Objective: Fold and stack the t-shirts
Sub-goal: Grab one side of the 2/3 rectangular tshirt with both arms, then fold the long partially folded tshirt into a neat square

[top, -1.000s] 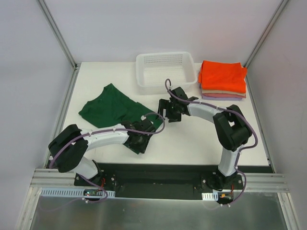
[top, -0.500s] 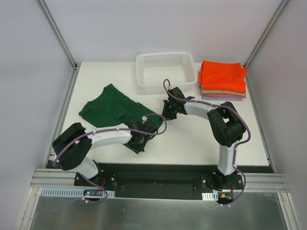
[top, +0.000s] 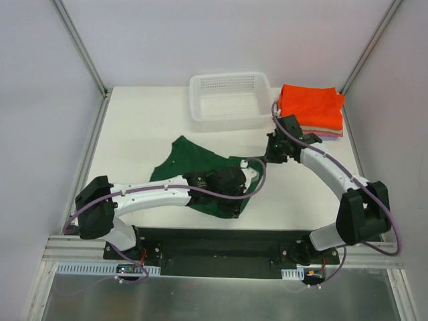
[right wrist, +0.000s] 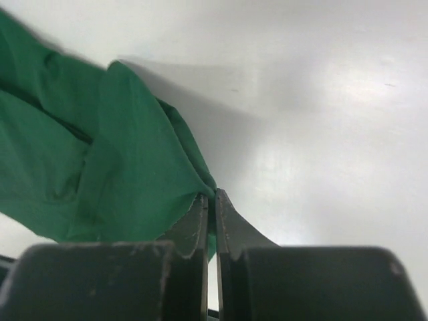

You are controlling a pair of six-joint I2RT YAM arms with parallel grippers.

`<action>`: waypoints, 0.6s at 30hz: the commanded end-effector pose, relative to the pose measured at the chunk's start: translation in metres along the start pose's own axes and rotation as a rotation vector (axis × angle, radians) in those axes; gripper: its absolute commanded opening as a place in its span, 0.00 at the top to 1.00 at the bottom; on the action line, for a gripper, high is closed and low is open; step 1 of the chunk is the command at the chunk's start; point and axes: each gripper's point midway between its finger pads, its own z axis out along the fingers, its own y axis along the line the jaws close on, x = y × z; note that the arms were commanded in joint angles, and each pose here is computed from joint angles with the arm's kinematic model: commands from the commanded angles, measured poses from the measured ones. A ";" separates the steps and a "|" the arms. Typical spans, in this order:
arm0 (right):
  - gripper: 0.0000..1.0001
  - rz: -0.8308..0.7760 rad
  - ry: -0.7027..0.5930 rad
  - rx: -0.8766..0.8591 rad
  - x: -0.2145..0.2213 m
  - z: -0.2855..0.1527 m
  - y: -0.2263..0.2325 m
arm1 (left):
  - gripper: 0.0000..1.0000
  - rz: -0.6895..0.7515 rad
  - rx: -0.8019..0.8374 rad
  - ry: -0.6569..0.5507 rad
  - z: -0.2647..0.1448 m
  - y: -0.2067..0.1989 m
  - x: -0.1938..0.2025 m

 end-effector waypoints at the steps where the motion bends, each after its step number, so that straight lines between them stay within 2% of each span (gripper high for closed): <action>1: 1.00 -0.094 -0.028 0.189 -0.012 -0.047 -0.044 | 1.00 0.112 0.203 -0.079 -0.022 -0.055 -0.038; 4: 0.99 -0.128 -0.044 0.157 -0.025 -0.062 -0.033 | 1.00 0.129 0.237 -0.118 -0.035 -0.063 -0.046; 8: 0.99 -0.147 -0.065 0.110 -0.040 -0.066 -0.013 | 1.00 0.099 0.172 -0.180 -0.049 -0.045 -0.043; 18: 1.00 -0.280 -0.077 -0.047 -0.073 -0.051 0.086 | 1.00 -0.185 0.029 -0.292 -0.092 0.037 -0.020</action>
